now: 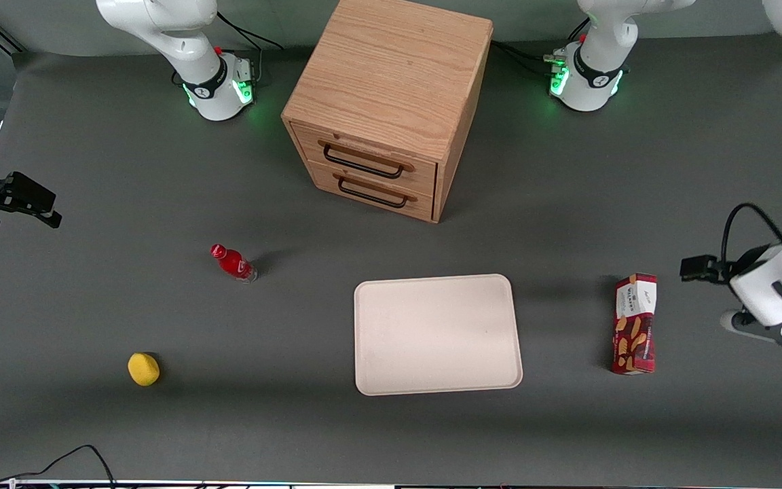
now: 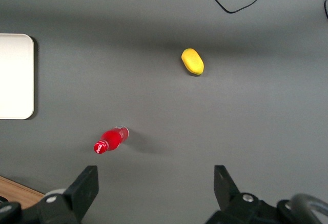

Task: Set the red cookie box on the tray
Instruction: 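Move the open left gripper down over the red plaid cookie box, then close the left gripper on the end of the cookie box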

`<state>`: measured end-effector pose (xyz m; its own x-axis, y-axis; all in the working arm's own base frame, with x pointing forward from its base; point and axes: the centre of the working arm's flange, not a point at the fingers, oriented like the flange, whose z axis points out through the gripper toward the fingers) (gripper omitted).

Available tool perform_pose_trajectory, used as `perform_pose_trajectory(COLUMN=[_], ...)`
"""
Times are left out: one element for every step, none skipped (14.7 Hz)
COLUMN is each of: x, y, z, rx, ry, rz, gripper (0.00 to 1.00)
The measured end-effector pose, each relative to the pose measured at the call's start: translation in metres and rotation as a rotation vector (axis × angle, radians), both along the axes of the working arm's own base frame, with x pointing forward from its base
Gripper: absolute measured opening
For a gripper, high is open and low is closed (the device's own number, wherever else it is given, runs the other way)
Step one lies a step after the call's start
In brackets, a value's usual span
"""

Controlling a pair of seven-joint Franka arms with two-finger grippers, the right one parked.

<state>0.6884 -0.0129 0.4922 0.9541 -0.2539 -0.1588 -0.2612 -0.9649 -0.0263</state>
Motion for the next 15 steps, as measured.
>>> perform_pose_trajectory(x=[0.004,0.006,0.008,0.009,0.009,0.009,0.009,0.010,0.011,0.015,0.019,0.023,0.026,0.028,0.029], y=[0.002,0.003,0.003,0.002,0.003,0.003,0.004,0.005,0.005,0.005,0.007,0.009,0.013,0.015,0.017], z=[-0.007,-0.013,-0.016,-0.018,-0.018,-0.018,-0.018,-0.019,-0.023,-0.035,-0.054,-0.080,-0.109,-0.139,-0.168], rx=[0.000,0.000,-0.001,-0.001,-0.001,-0.001,0.000,0.000,0.001,0.001,0.000,-0.002,-0.005,-0.010,-0.015], ry=[-0.002,-0.006,-0.008,-0.013,-0.015,-0.017,-0.018,-0.020,-0.031,-0.049,-0.073,-0.093,-0.107,-0.116,-0.119], rz=[0.002,0.003,0.003,0.002,0.003,0.005,0.007,0.008,0.007,0.006,0.004,0.004,0.005,0.005,0.006], gripper=[1.00,1.00,1.00,1.00,1.00,1.00,1.00,1.00,1.00,1.00,1.00,1.00,1.00,1.00,1.00])
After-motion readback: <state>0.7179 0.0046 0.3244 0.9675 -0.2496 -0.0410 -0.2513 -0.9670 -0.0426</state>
